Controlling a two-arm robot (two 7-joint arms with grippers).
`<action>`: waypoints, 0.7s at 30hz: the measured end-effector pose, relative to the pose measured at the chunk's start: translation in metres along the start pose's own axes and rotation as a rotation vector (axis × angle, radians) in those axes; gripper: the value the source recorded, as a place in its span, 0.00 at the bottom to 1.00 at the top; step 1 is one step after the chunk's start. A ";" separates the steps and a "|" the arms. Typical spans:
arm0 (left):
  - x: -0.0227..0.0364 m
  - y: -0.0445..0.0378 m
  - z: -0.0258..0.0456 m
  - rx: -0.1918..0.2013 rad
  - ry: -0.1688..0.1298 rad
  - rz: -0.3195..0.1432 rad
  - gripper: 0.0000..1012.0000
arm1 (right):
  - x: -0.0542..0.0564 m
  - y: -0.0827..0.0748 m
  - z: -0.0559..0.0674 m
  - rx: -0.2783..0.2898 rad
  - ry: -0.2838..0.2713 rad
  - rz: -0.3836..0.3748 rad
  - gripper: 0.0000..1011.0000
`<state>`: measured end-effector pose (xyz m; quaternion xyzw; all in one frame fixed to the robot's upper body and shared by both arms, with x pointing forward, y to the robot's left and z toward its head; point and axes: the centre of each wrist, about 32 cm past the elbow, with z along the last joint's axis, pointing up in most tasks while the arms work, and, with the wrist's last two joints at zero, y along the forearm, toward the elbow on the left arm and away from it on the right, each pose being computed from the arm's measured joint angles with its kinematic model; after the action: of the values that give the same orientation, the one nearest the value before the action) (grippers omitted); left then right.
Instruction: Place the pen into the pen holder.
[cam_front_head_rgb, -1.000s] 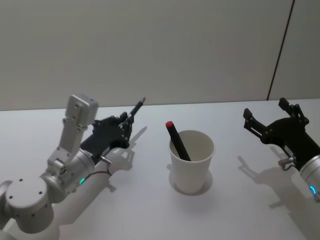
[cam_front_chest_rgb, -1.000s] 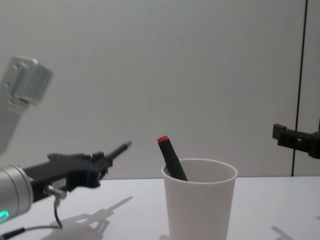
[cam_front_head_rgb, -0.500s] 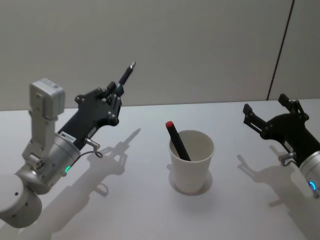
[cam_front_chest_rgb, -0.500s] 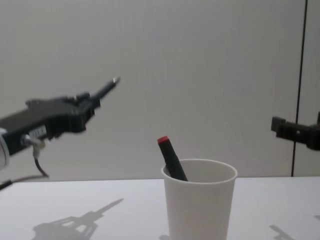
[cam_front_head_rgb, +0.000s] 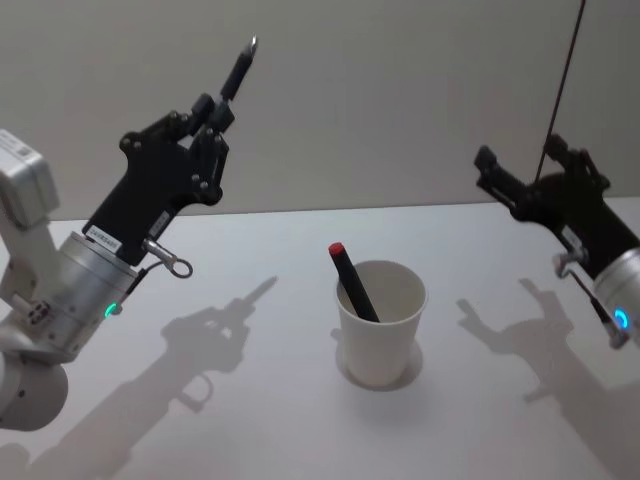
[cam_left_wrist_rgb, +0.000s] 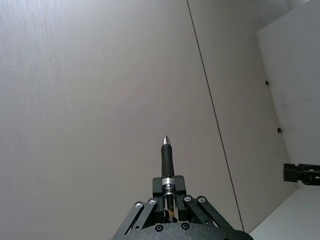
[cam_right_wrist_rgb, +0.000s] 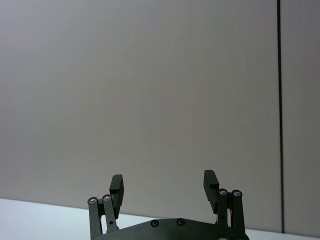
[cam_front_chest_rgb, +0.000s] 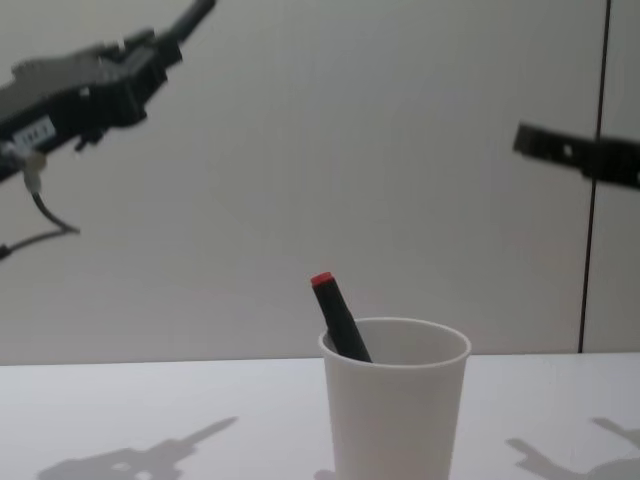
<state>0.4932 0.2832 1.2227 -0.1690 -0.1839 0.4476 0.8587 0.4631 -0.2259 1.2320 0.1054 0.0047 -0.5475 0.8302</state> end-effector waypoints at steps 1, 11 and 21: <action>0.0005 -0.0006 0.0014 -0.011 0.001 -0.004 0.14 | -0.001 0.002 0.002 0.004 0.012 0.004 0.99; 0.0052 -0.0047 0.0091 -0.108 0.021 -0.045 0.14 | -0.010 0.023 0.034 0.082 0.149 0.073 0.99; 0.0080 -0.0041 0.0087 -0.142 0.036 -0.067 0.14 | -0.021 0.032 0.041 0.084 0.235 0.129 0.99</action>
<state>0.4963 0.2887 1.2335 -0.2310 -0.2051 0.4012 0.8623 0.4795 -0.2022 1.2800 0.2036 0.0721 -0.4763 0.8523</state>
